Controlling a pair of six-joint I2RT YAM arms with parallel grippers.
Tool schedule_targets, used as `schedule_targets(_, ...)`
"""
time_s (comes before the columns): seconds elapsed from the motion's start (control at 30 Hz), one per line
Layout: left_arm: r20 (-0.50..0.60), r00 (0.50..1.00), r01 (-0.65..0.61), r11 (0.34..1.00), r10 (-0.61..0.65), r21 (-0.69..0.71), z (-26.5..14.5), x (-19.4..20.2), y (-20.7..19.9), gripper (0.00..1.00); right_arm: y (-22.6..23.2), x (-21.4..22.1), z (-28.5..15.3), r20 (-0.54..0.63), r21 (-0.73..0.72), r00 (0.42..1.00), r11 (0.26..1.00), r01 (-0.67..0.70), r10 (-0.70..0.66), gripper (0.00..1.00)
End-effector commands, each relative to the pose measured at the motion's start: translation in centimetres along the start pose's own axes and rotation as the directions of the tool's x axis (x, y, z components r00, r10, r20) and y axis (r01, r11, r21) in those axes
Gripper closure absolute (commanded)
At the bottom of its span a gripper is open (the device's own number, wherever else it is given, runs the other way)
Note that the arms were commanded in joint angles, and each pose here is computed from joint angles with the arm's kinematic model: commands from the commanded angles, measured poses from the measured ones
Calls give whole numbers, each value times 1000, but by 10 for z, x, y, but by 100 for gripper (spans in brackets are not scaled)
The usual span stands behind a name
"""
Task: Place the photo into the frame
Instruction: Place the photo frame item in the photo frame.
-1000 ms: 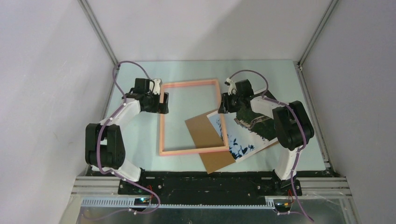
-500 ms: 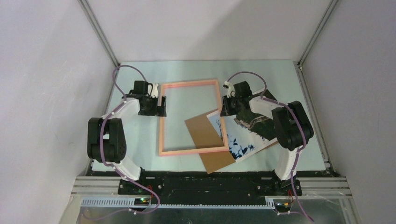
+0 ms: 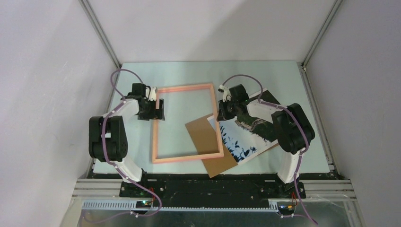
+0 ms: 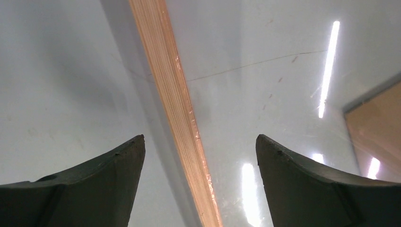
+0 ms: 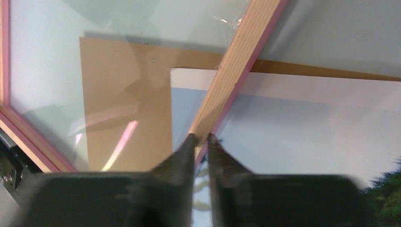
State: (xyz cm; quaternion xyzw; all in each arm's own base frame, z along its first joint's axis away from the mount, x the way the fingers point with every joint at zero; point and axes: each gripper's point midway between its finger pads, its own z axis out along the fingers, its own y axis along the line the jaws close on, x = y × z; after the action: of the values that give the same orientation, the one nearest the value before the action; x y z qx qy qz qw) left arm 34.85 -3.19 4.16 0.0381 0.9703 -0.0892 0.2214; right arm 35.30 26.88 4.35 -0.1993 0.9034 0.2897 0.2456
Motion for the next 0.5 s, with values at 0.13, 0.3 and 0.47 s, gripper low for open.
schedule_targets(0.13, -30, 998, 51, 999, -51, 7, 0, 10, 17, 21, 45, -15, 1, 37, -119, 999, 992, 37, -33, 92)
schedule_targets(0.3, -45, 997, 70, 998, -70, 0, 2, 14, 23, 28, 51, -14, 0, 35, -135, 998, 989, 62, -58, 85)
schedule_targets(0.47, -51, 994, 93, 995, -95, -38, 1, 16, 34, 32, 50, -15, -4, 39, -122, 994, 987, 102, -98, 74)
